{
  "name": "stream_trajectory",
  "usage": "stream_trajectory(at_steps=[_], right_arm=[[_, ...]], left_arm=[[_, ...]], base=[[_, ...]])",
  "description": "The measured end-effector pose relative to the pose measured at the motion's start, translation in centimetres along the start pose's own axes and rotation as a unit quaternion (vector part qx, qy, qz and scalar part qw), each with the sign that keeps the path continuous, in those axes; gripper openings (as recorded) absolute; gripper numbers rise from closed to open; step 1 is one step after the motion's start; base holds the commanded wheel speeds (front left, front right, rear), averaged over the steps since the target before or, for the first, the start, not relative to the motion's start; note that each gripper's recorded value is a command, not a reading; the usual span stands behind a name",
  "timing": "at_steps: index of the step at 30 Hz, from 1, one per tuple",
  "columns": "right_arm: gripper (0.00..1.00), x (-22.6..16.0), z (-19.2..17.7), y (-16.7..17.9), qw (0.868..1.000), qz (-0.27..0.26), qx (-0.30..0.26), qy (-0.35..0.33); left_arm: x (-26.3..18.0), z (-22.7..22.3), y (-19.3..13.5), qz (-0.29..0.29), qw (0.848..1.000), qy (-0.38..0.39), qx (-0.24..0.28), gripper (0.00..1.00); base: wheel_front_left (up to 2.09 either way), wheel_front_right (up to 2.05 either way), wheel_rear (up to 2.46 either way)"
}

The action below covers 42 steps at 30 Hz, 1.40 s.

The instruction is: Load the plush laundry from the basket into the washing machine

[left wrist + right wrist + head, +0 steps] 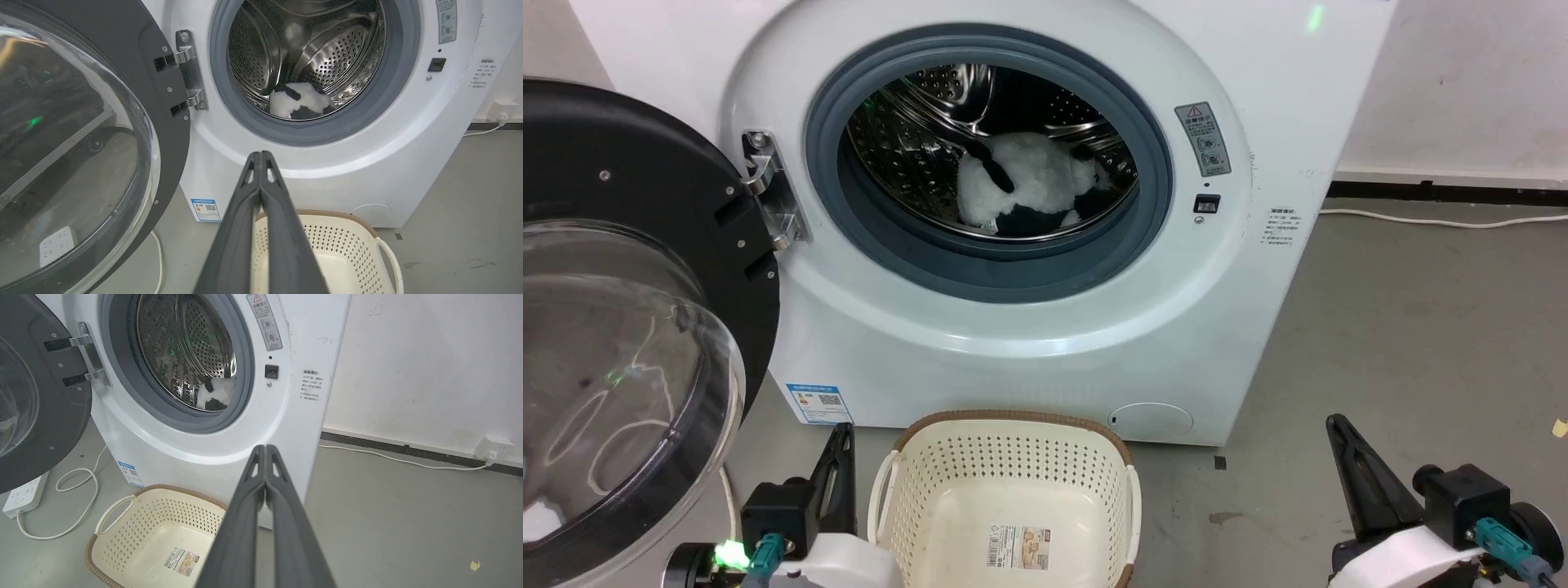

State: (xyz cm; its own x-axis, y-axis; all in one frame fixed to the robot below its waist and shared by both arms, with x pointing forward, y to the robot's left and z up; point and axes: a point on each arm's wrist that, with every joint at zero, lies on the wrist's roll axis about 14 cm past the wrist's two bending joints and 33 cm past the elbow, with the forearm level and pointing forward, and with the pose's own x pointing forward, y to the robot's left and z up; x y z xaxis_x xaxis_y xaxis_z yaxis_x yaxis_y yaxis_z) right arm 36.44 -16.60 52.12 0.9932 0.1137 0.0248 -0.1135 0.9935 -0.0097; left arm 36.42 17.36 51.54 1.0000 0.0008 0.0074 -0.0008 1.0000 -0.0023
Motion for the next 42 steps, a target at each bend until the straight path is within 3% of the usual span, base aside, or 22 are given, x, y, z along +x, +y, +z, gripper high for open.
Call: stream_trajectory(at_steps=[42], right_arm=[[0.0,0.5,0.07,0.53,1.0,0.009,-0.016,0.022]], left_arm=[[0.51,0.57,0.51,0.002,1.0,0.014,0.025,0.0]], base=[[0.0,0.0,0.0]])
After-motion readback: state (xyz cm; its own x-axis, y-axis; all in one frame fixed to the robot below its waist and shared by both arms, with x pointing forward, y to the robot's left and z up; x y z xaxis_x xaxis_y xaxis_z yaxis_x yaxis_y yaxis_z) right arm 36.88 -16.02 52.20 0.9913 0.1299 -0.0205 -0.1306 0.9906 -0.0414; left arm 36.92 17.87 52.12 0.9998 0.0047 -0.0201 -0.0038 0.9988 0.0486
